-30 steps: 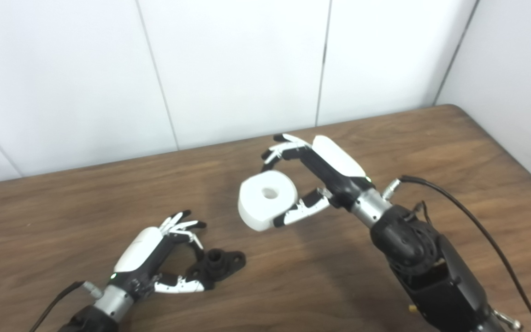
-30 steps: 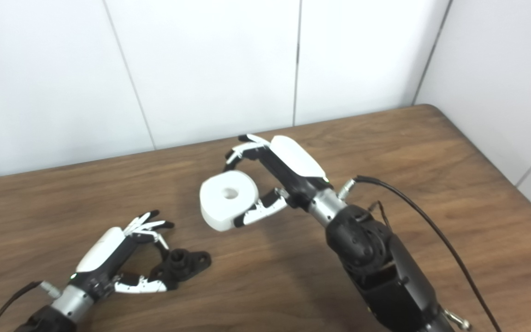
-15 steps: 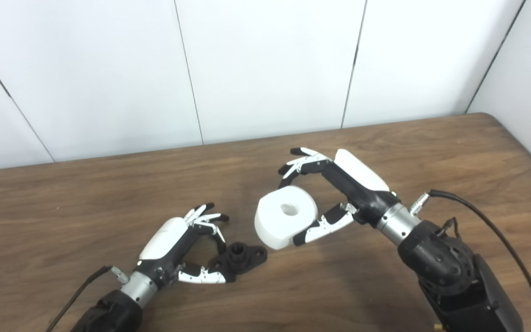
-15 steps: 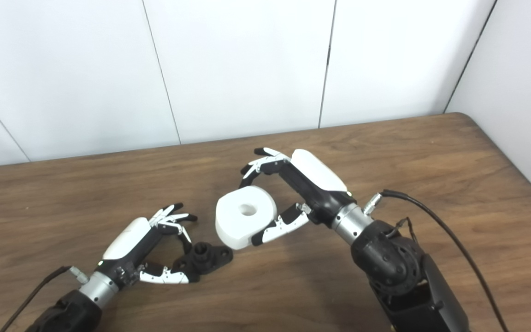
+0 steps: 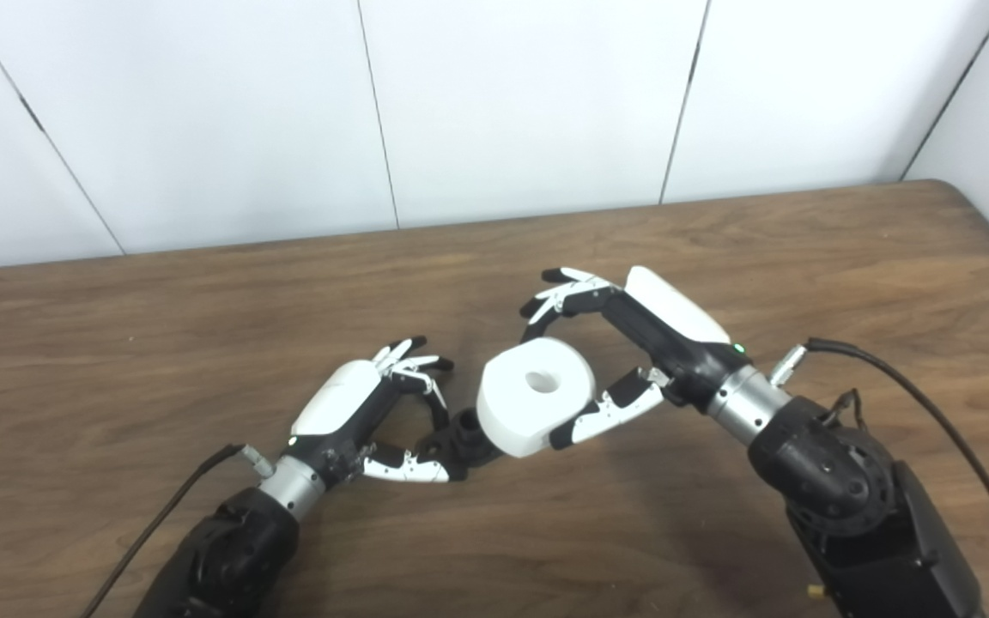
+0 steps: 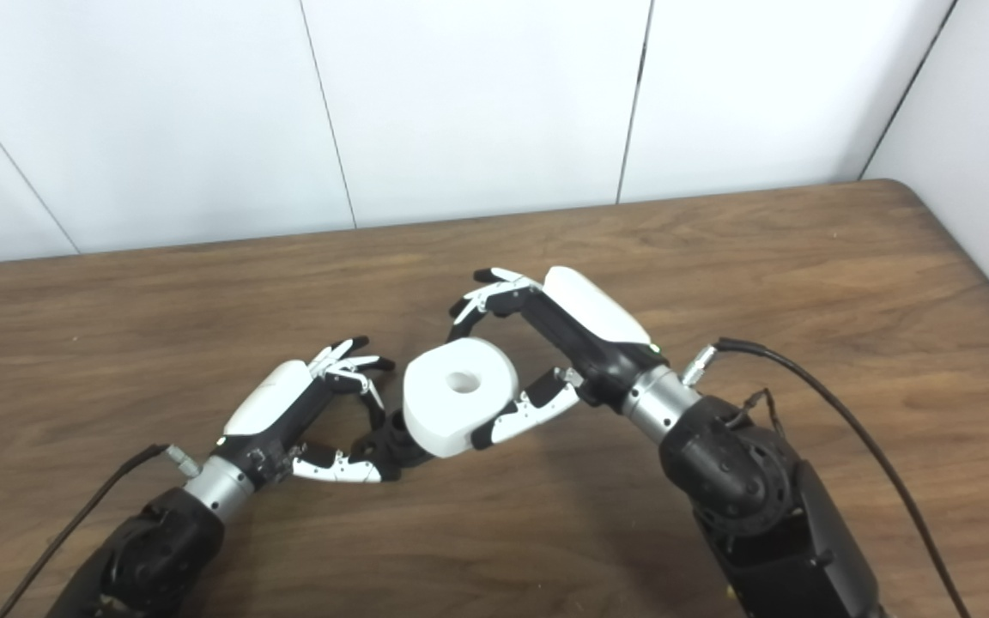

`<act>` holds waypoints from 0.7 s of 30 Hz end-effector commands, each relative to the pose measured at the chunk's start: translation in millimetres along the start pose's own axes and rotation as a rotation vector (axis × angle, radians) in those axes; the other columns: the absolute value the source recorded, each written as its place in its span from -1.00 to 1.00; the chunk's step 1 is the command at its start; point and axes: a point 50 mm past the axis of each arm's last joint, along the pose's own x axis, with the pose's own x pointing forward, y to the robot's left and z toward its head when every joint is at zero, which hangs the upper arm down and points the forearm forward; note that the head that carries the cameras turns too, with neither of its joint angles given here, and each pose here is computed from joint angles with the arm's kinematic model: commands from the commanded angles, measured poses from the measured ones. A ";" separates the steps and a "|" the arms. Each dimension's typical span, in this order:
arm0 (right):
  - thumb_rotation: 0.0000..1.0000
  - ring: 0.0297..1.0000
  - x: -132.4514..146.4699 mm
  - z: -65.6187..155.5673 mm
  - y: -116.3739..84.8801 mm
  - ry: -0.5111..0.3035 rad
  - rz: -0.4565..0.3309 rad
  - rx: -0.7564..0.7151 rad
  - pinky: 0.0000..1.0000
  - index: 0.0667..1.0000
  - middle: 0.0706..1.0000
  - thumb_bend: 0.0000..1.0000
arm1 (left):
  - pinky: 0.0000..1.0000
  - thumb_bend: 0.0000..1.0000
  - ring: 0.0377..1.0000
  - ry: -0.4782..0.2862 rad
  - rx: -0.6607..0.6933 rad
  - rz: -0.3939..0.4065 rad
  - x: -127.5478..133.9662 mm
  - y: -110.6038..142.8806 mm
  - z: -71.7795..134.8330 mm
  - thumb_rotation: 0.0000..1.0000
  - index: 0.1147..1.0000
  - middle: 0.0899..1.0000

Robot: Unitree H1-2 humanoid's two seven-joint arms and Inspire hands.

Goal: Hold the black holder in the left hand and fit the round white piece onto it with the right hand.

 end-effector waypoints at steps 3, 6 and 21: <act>-0.73 0.84 11.3 13.2 -7.6 -0.058 -0.029 -0.011 0.55 -0.11 0.50 0.05 | 1.00 0.05 1.00 -0.001 0.006 -0.073 -1.3 -16.3 7.4 -0.90 -0.17 0.70; -0.73 0.84 14.7 12.8 -5.6 -0.063 -0.032 -0.001 0.55 -0.11 0.50 0.05 | 1.00 0.05 1.00 -0.002 0.004 -0.078 -1.2 -19.2 9.4 -0.90 -0.17 0.70; -0.72 0.84 31.5 17.2 -11.9 -0.115 -0.058 -0.028 0.54 -0.11 0.50 0.05 | 1.00 0.05 1.00 -0.005 -0.006 -0.086 -0.1 -26.2 8.9 -0.90 -0.17 0.71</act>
